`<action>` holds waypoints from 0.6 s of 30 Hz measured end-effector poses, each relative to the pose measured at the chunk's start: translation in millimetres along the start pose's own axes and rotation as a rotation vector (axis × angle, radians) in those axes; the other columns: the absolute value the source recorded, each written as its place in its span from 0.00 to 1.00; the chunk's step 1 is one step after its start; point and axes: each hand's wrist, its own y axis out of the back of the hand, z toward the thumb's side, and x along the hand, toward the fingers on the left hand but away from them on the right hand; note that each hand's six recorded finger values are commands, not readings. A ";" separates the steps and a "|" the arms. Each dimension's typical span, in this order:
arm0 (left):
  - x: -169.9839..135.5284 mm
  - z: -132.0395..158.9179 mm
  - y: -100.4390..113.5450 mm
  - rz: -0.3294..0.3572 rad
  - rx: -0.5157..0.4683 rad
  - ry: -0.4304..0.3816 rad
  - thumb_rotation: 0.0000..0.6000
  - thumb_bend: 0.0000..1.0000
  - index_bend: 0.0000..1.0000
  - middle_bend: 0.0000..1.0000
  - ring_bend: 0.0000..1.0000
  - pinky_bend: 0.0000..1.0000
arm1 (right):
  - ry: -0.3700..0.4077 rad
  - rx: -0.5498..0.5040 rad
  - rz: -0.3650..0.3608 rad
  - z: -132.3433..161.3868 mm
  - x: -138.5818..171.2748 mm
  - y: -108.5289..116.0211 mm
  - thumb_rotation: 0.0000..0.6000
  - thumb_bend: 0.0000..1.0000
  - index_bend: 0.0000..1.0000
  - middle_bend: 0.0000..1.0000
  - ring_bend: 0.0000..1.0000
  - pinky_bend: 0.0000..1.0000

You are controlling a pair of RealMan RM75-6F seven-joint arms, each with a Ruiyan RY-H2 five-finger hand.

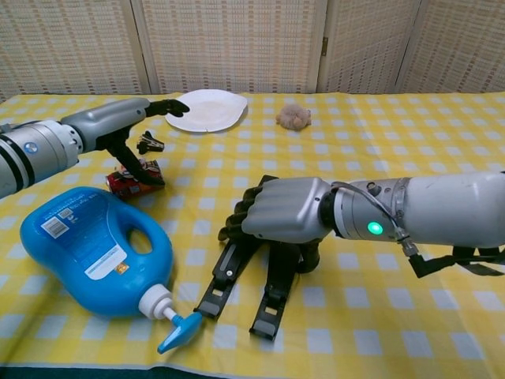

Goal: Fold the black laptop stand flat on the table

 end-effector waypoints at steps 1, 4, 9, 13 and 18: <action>-0.1 0.0 0.1 0.001 0.000 0.000 1.00 0.03 0.09 0.10 0.05 0.00 | -0.002 0.000 -0.005 0.1 -0.1 0.7 1.00 0.27 0.02 0.21 0.11 0.05; -0.2 -0.6 0.6 0.005 -0.002 0.001 1.00 0.03 0.09 0.10 0.05 0.00 | -0.007 0.003 -0.031 0.4 0.3 3.9 1.00 0.27 0.17 0.31 0.18 0.06; -0.2 -0.1 1.4 0.009 -0.002 -0.001 1.00 0.03 0.09 0.10 0.05 0.00 | -0.008 0.018 -0.087 -0.2 1.6 8.8 1.00 0.27 0.35 0.41 0.27 0.10; -0.1 0.5 1.4 0.008 0.000 -0.002 1.00 0.03 0.09 0.10 0.05 0.00 | -0.007 0.015 -0.130 -2.0 2.9 11.9 1.00 0.27 0.43 0.47 0.31 0.14; 0.0 2.1 3.4 0.013 0.004 -0.004 1.00 0.03 0.09 0.10 0.05 0.00 | -0.005 0.004 -0.167 -4.8 4.9 13.4 1.00 0.27 0.44 0.47 0.31 0.15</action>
